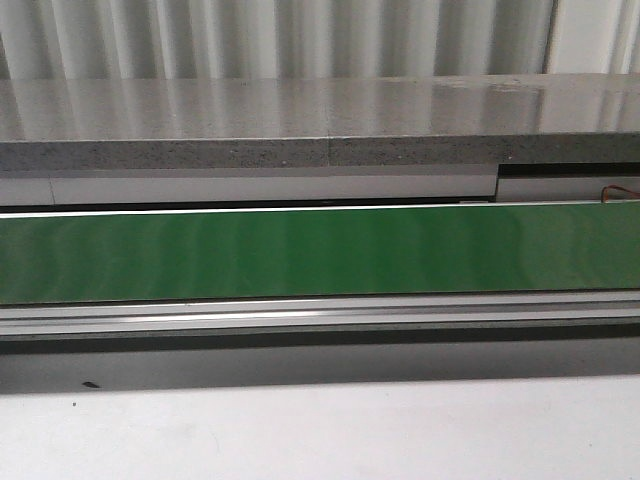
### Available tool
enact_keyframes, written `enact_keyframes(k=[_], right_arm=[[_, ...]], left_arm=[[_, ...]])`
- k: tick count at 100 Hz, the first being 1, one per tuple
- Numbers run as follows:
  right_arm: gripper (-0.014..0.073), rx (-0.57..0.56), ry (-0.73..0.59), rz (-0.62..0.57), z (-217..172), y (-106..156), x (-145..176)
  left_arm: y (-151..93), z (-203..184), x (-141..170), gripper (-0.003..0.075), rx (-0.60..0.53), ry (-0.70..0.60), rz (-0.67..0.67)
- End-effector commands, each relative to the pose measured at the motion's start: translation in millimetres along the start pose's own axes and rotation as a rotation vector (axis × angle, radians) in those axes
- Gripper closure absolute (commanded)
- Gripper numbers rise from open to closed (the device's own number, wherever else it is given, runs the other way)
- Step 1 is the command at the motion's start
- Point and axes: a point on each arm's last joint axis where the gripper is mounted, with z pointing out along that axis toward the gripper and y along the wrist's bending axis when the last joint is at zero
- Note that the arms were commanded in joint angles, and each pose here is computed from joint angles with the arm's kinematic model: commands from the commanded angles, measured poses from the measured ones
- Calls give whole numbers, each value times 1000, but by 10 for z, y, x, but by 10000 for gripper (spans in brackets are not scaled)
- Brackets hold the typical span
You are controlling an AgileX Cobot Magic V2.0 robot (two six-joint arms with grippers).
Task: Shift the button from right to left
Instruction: 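Move the right gripper down over the yellow button in the green tray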
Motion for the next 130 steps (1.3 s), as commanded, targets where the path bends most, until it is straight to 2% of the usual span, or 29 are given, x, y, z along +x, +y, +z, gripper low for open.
enact_keyframes(k=[1, 91, 130], right_arm=[[663, 9, -115, -16, -31, -5, -149], [663, 8, -102, -22, -47, -3, -213], [663, -2, 234, -25, -8, 6, -741]], left_arm=[[-3, -5, 39, 741, -7, -75, -12], [-3, -5, 39, 741, -7, -75, -12], [-3, -5, 39, 741, -7, -75, -10]])
